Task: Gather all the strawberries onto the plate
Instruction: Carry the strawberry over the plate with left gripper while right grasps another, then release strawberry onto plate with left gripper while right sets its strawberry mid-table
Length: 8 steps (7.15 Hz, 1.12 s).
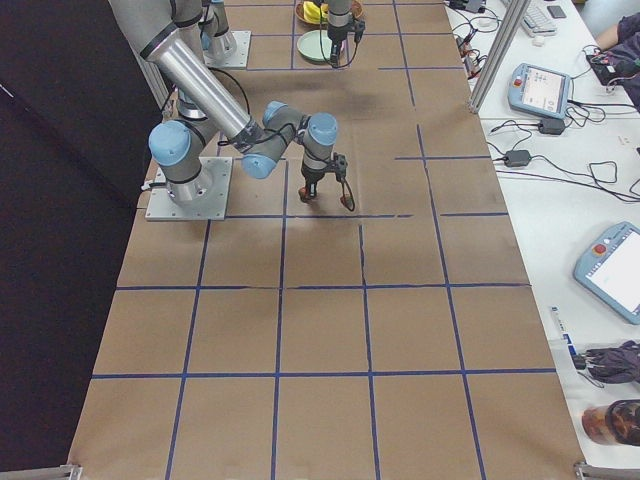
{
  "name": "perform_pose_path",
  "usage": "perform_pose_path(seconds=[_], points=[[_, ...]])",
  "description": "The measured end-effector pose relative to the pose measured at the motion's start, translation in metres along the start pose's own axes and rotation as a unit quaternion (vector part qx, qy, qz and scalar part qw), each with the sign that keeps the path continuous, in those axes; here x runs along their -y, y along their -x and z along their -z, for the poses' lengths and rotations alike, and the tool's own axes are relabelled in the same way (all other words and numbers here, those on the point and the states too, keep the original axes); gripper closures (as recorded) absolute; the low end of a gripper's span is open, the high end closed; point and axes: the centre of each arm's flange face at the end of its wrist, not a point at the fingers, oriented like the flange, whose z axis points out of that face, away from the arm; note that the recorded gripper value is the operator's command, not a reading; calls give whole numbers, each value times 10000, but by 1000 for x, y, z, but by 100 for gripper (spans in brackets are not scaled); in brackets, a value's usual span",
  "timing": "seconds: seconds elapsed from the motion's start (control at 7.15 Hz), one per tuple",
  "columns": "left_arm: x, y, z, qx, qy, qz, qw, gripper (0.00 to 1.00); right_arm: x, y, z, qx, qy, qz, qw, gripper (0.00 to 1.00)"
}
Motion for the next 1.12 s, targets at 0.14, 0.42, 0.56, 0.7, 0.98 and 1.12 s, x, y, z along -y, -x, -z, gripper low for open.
perform_pose_path(seconds=[0.14, 0.42, 0.56, 0.7, 0.98, 1.12], points=[[-22, 32, -4, 47, 88, -153, 9998, 100, 7, 1, 15, -53, -128, 23, 9999, 97], [-60, 84, -20, 17, 303, -409, 9987, 100, 39, 25, 56, -150, -302, 83, 9994, 97], [-71, 105, -31, -9, 421, -476, 9980, 99, 61, 58, 74, -180, -360, 72, 9992, 97], [-80, 124, -44, -40, 480, -492, 9976, 85, 82, 106, 84, -178, -423, 37, 9989, 97], [-87, 150, -62, -40, 443, -463, 9979, 24, 106, 220, 85, -39, -526, -197, 9984, 97], [-88, 154, -64, -38, 431, -454, 9980, 14, 111, 275, 75, 81, -486, -393, 9980, 97]])
